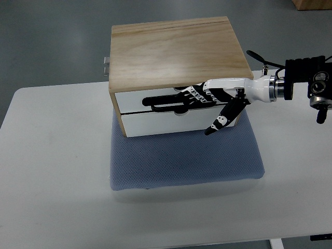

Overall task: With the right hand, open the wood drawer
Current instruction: 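Hook the right hand's fingers around the upper drawer's black handle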

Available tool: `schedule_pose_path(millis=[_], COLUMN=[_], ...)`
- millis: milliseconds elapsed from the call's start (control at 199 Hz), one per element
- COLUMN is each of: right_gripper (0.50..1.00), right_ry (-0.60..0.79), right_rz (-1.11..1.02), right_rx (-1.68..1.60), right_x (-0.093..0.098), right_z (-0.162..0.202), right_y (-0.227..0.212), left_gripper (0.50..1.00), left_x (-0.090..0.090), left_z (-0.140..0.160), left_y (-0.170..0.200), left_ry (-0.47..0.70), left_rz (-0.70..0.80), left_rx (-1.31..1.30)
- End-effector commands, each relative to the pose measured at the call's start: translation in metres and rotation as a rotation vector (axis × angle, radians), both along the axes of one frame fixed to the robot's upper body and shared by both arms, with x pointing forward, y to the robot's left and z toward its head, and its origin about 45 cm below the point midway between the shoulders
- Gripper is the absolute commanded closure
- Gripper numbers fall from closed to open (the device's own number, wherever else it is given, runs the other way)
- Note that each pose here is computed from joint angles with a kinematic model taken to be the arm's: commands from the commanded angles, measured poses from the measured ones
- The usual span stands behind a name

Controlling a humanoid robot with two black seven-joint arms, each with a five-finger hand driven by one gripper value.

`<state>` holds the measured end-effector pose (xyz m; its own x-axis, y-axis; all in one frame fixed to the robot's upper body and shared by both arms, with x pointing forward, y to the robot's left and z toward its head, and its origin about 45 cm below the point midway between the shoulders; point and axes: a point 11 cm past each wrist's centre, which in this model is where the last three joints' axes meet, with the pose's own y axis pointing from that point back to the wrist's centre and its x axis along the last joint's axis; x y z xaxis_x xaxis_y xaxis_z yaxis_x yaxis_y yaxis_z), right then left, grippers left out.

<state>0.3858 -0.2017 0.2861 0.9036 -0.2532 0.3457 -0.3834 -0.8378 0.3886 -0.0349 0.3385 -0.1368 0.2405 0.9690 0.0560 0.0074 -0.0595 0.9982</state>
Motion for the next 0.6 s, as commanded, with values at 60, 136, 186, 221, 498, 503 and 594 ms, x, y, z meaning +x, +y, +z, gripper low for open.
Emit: schedule_pose_path(millis=[60, 136, 186, 221, 498, 503, 594], right_gripper=[0.556, 0.556, 0.556, 0.556, 0.556, 0.556, 0.556], right_ry=[0.006, 0.01, 0.011, 0.013, 0.023, 0.023, 0.033], right_rz=[-0.003, -0.002, 0.0, 0.002, 0.023, 0.023, 0.029], right_rx=[-0.008, -0.007, -0.007, -0.005, 0.002, 0.002, -0.008], right_x=[-0.001, -0.0018, -0.0022, -0.0027, -0.0067, -0.0067, -0.0093], right_z=[-0.0035, -0.0044, -0.0044, -0.0044, -0.0017, -0.0017, -0.0055], right_y=[-0.0014, -0.0012, -0.0008, -0.0003, 0.0033, 0.0033, 0.0034], left_gripper=[0.5, 0.5, 0.5, 0.5, 0.5, 0.5, 0.5], left_x=[0.0, 0.0, 0.0, 0.0, 0.0, 0.0, 0.0], left_z=[0.0, 0.0, 0.0, 0.0, 0.0, 0.0, 0.0], left_y=[0.0, 0.0, 0.0, 0.0, 0.0, 0.0, 0.0], left_ry=[0.0, 0.0, 0.0, 0.0, 0.0, 0.0, 0.0], left_rz=[0.0, 0.0, 0.0, 0.0, 0.0, 0.0, 0.0], left_rx=[0.0, 0.0, 0.0, 0.0, 0.0, 0.0, 0.0])
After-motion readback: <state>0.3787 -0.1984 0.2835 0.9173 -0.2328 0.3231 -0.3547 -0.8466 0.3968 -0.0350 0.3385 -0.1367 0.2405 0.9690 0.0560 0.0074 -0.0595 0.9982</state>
